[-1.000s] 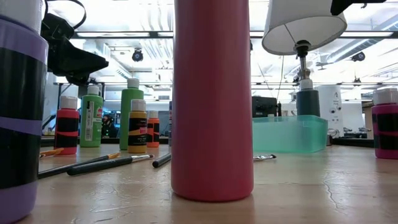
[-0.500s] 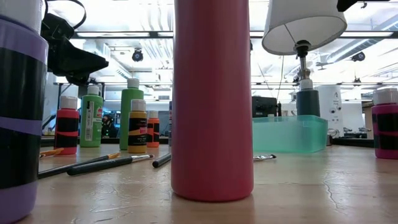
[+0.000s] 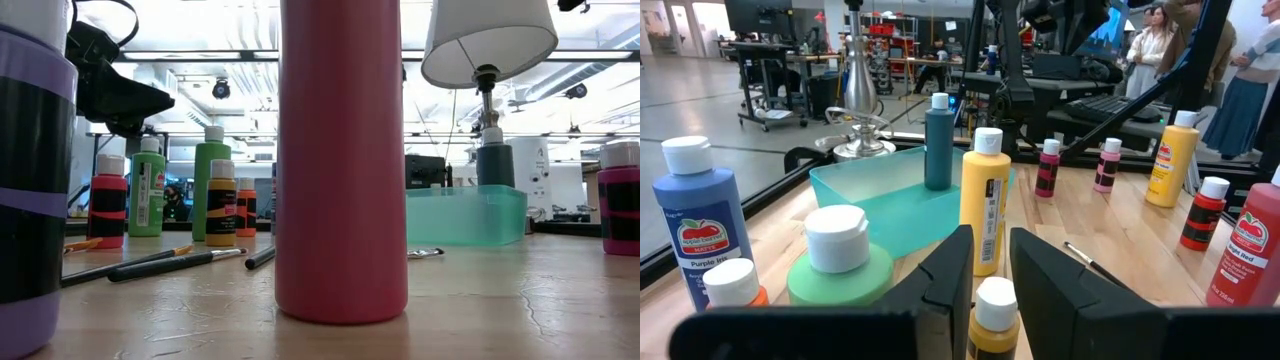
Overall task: Pick & Place Paint Supplies
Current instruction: Put the big yellow paint bottle into the green bin
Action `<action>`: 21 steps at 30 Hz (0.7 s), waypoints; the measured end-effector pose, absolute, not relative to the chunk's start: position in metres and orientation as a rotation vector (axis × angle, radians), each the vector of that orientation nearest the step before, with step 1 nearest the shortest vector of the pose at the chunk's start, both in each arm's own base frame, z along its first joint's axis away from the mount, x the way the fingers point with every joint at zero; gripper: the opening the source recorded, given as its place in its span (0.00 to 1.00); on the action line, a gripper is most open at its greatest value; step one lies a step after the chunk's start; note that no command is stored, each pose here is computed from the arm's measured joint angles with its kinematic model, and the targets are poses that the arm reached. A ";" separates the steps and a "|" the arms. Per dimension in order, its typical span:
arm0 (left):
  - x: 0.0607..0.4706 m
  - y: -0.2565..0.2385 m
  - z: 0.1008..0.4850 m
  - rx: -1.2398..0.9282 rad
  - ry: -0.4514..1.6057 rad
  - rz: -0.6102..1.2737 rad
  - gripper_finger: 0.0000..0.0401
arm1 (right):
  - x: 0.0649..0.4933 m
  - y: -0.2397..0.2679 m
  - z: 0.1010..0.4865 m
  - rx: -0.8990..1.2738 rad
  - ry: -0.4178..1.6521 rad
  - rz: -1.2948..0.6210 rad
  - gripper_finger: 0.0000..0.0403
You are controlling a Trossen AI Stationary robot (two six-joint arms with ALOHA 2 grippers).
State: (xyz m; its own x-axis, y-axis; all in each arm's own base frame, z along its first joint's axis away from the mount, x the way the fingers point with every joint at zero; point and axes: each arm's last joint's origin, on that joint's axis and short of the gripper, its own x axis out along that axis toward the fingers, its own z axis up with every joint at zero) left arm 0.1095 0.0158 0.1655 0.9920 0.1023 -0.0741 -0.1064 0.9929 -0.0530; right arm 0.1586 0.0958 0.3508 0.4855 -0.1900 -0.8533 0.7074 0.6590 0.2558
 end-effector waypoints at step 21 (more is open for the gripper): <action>0.109 0.016 0.165 -0.057 0.071 0.104 0.19 | 0.156 0.103 0.356 0.675 0.901 -0.542 0.07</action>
